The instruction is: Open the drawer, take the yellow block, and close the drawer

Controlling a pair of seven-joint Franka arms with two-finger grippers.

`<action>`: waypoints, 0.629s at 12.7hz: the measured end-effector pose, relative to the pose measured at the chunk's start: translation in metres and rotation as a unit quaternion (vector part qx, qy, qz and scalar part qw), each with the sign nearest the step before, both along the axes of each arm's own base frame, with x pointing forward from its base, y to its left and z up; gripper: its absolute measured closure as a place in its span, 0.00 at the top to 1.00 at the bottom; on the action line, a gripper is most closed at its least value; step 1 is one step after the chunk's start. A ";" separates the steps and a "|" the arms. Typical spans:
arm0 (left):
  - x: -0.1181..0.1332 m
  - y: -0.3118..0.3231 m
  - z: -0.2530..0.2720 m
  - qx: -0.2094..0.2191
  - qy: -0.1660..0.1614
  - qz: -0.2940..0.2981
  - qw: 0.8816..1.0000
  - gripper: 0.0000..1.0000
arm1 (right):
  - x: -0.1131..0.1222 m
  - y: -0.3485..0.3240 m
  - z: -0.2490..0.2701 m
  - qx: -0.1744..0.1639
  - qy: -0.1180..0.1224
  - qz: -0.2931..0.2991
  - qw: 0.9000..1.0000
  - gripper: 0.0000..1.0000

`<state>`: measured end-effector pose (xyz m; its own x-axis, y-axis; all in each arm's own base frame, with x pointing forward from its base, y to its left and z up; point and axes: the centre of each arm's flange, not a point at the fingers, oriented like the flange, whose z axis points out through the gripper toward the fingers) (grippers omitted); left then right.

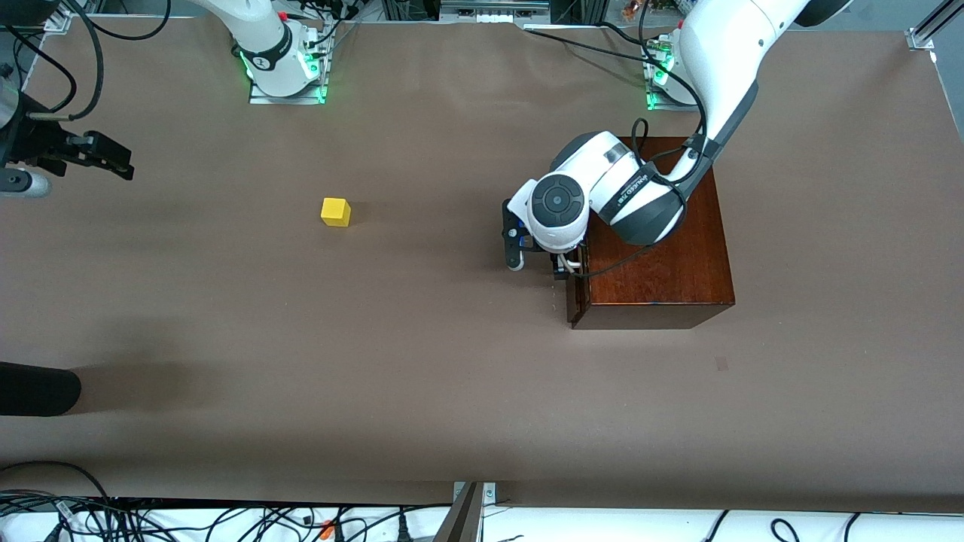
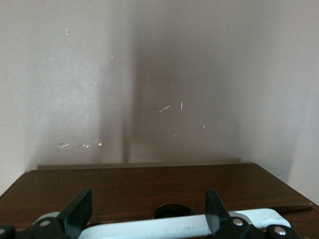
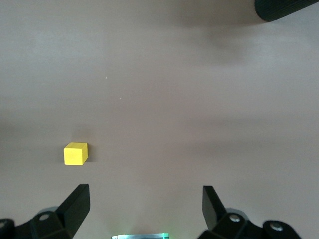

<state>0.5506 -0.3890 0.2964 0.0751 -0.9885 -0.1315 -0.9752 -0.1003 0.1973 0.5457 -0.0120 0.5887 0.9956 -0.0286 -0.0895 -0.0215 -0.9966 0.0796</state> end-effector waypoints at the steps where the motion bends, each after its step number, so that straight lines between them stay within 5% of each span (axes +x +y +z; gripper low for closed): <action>1: 0.000 -0.004 0.012 -0.009 -0.003 0.018 1.000 1.00 | 0.001 0.000 -0.002 -0.001 0.001 0.000 1.000 1.00; 5: -0.017 -0.018 0.078 -0.038 -0.003 0.095 0.995 1.00 | 0.003 -0.001 -0.002 -0.002 0.002 -0.002 1.000 1.00; 8: 0.007 0.047 0.123 -0.030 0.007 0.171 0.985 1.00 | 0.008 0.000 0.002 -0.002 -0.004 -0.001 1.000 1.00</action>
